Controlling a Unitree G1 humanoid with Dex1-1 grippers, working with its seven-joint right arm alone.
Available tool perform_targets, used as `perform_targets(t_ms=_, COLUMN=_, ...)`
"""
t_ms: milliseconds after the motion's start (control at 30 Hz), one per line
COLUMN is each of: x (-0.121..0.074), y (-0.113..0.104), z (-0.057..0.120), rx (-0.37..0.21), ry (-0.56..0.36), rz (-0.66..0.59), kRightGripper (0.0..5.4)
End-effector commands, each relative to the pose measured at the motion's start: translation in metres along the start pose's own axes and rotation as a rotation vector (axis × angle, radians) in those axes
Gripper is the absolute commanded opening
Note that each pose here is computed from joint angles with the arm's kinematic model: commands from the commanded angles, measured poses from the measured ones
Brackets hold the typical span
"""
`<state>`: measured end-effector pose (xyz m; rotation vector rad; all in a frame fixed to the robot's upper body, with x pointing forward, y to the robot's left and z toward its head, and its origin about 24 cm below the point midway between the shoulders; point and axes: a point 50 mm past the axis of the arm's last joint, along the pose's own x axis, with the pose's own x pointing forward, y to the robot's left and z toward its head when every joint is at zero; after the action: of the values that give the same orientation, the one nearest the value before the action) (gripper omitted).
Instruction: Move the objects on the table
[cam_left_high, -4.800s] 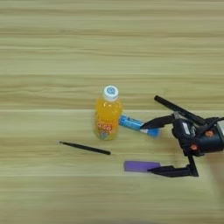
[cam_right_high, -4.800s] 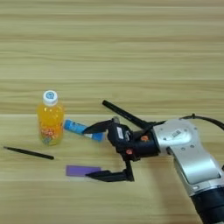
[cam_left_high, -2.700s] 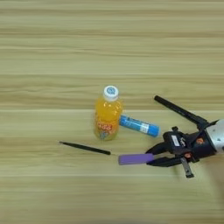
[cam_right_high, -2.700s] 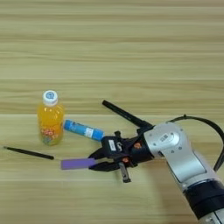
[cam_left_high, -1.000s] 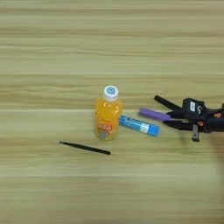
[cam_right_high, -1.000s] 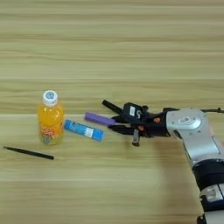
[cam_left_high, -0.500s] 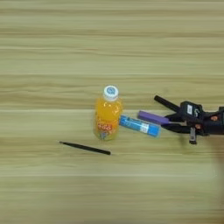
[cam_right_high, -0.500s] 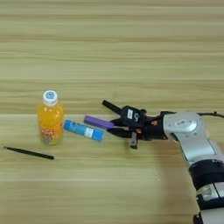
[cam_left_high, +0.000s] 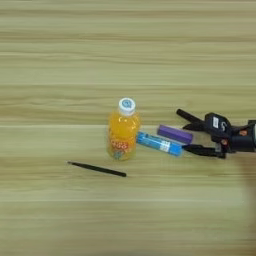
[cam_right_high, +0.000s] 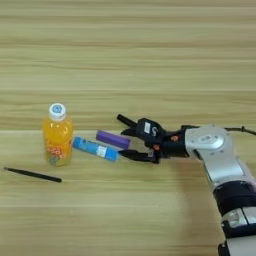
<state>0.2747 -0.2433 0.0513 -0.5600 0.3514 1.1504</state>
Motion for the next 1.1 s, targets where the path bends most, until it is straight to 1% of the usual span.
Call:
perform_targets(t_ms=33, x=-0.017, y=-0.030, z=0.038, rx=-0.102, ry=-0.118, rz=-0.135, kRightGripper=3.25)
perform_targets(t_ms=200, x=-0.022, y=-0.033, z=0.046, rx=-0.114, ry=-0.154, rz=-0.161, kRightGripper=4.07)
perform_targets(t_ms=300, x=-0.027, y=-0.036, z=0.049, rx=-0.123, ry=-0.164, rz=-0.183, kRightGripper=4.46)
perform_targets(t_ms=367, x=-0.030, y=-0.041, z=0.050, rx=-0.120, ry=-0.159, rz=-0.223, kRightGripper=4.78)
perform_targets(t_ms=433, x=-0.033, y=-0.045, z=0.050, rx=-0.112, ry=-0.161, rz=-0.254, kRightGripper=4.93)
perform_targets(t_ms=500, x=-0.037, y=-0.049, z=0.051, rx=-0.107, ry=-0.167, rz=-0.282, kRightGripper=5.36)
perform_targets(t_ms=600, x=-0.041, y=-0.053, z=0.047, rx=-0.095, ry=-0.145, rz=-0.314, kRightGripper=5.36)
perform_targets(t_ms=800, x=-0.041, y=-0.059, z=0.037, rx=-0.067, ry=-0.083, rz=-0.351, kRightGripper=5.36)
perform_targets(t_ms=967, x=-0.042, y=-0.060, z=0.033, rx=-0.055, ry=-0.064, rz=-0.356, kRightGripper=5.36)
perform_targets(t_ms=1100, x=-0.044, y=-0.061, z=0.029, rx=-0.032, ry=-0.045, rz=-0.361, kRightGripper=5.36)
